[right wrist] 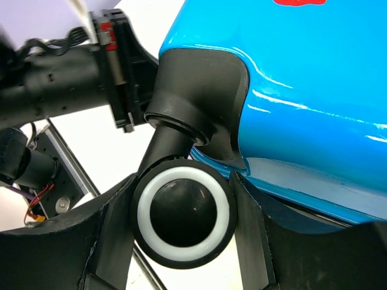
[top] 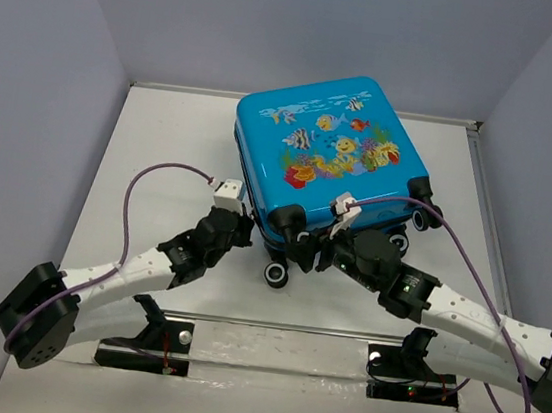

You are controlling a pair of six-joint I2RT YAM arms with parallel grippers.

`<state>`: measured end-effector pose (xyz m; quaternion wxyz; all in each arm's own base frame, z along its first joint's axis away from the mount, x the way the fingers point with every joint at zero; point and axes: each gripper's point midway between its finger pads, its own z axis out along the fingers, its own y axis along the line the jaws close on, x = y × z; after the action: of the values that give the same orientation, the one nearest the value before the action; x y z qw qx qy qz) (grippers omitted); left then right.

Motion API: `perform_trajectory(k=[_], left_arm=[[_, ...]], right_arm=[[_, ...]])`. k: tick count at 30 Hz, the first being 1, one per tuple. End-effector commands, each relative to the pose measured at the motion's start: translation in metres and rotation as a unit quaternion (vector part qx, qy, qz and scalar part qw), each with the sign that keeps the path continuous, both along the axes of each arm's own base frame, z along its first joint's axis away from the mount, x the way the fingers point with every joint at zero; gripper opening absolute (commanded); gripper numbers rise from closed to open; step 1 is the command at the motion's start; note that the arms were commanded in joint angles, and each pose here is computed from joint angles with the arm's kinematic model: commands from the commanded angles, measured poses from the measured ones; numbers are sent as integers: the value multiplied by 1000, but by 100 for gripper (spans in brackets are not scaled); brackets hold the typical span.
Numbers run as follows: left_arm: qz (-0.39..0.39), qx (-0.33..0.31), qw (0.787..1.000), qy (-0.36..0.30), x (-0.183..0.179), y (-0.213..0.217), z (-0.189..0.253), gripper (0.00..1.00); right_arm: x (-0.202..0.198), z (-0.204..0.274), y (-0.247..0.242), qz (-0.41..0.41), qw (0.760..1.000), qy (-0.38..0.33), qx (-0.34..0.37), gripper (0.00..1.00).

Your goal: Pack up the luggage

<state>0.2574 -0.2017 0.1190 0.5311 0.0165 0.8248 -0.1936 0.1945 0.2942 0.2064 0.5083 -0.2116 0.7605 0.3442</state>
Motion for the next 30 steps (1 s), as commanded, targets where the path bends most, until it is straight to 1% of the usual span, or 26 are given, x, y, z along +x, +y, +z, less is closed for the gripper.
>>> perform_trajectory(k=[1,3,4,6,8,9,10,11,13,14,15,16,17,18,19,20,21,22,23,24,27,29,30], left_arm=[[146,36,988,-27,54,54,13,6],[161,42,986,-23,65,56,12,6],[168,37,985,-30,72,53,20,6],[173,36,984,-30,80,51,22,6],[177,18,983,-34,83,48,31,6],[180,9,983,-33,82,48,34,11],[182,-3,983,-35,80,49,38,23],[189,-22,981,-38,72,56,45,53],[197,-40,979,-45,61,65,55,80],[205,-55,976,-56,49,76,69,97],[211,-70,973,-60,43,82,78,99],[212,-71,973,-59,34,89,83,99],[208,-104,969,-84,23,96,109,99],[203,-115,968,-92,18,98,120,99],[195,-124,968,-99,12,100,130,99],[181,-129,970,-96,4,100,140,99],[176,-151,967,-106,-3,103,154,99],[169,-166,965,-113,-9,104,172,99],[154,-164,969,-104,-14,101,172,99],[147,-173,967,-111,-20,103,181,99],[128,-181,968,-117,-34,106,197,99],[126,-181,969,-111,-40,109,195,99],[122,-185,968,-116,-44,111,198,99]], right_arm=[[-7,-27,-25,-19,998,32,-42,7],[-9,-29,-24,-15,998,36,-42,7],[-10,-29,-23,-12,998,37,-41,7],[-12,-31,-20,-4,998,42,-40,7],[-13,-31,-17,3,998,41,-37,7],[-14,-31,-14,11,998,43,-35,7],[-15,-31,-11,16,998,44,-33,7],[-14,-27,-6,23,999,40,-24,7],[-16,-21,4,39,998,39,-13,7],[-15,-15,10,47,998,35,-3,7],[-15,-12,16,55,998,34,2,7],[-17,-10,29,72,997,37,1,7],[-20,-4,41,90,995,33,9,7],[-20,-2,49,99,994,32,10,7],[-19,0,57,109,993,32,10,12],[-17,6,76,120,992,33,8,24],[-19,6,85,130,991,34,0,53],[-14,15,100,132,991,29,-1,66],[-15,19,105,134,991,24,-5,78],[-14,19,105,130,991,19,-19,100],[-18,48,96,129,991,-5,-15,100],[-17,62,77,110,993,-22,-20,100],[-19,82,56,93,995,-42,-13,100]])
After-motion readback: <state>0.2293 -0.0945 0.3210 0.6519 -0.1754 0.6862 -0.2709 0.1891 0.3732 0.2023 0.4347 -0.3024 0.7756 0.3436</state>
